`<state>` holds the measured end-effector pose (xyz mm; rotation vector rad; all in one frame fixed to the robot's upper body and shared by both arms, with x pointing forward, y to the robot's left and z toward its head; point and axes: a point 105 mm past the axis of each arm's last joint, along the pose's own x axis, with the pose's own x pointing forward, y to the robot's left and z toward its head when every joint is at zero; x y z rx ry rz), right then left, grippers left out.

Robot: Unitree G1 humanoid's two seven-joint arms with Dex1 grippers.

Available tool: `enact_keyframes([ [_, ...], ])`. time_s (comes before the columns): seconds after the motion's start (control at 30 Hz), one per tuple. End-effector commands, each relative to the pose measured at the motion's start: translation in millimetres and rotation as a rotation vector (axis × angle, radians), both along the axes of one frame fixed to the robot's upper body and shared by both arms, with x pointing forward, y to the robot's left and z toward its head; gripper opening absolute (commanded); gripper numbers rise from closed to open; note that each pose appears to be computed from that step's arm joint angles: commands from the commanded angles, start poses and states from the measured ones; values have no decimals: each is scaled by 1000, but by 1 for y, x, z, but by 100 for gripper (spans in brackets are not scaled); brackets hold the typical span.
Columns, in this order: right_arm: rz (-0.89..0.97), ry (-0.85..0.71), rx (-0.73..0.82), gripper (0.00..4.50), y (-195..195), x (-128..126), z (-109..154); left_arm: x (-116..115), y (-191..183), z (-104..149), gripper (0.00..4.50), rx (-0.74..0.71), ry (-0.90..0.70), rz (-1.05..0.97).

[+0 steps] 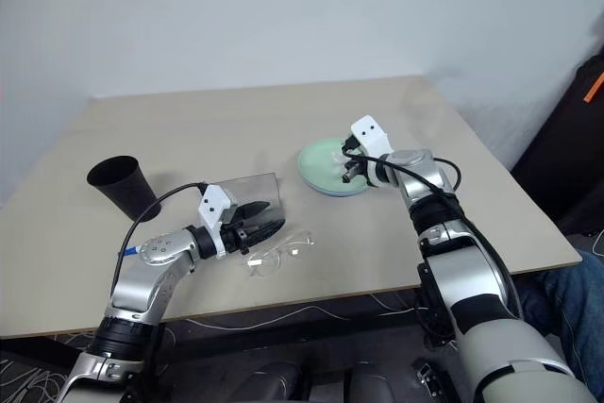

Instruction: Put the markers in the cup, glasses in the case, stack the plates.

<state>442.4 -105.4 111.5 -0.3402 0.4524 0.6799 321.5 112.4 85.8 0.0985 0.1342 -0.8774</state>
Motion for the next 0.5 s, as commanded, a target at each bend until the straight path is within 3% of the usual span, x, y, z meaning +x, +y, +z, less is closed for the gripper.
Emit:
enact_keyframes([
  [0.03, 12, -95, 21, 162, 5, 11, 30, 2, 3, 18, 290, -7, -65, 5],
  [0.27, 7, -126, 17, 400, 0, 13, 30, -1, 6, 17, 290, 1, -56, 0],
  [0.5, 260, -226, 77, 400, 9, -16, 27, 1, 10, 26, 290, 76, -44, -83],
])
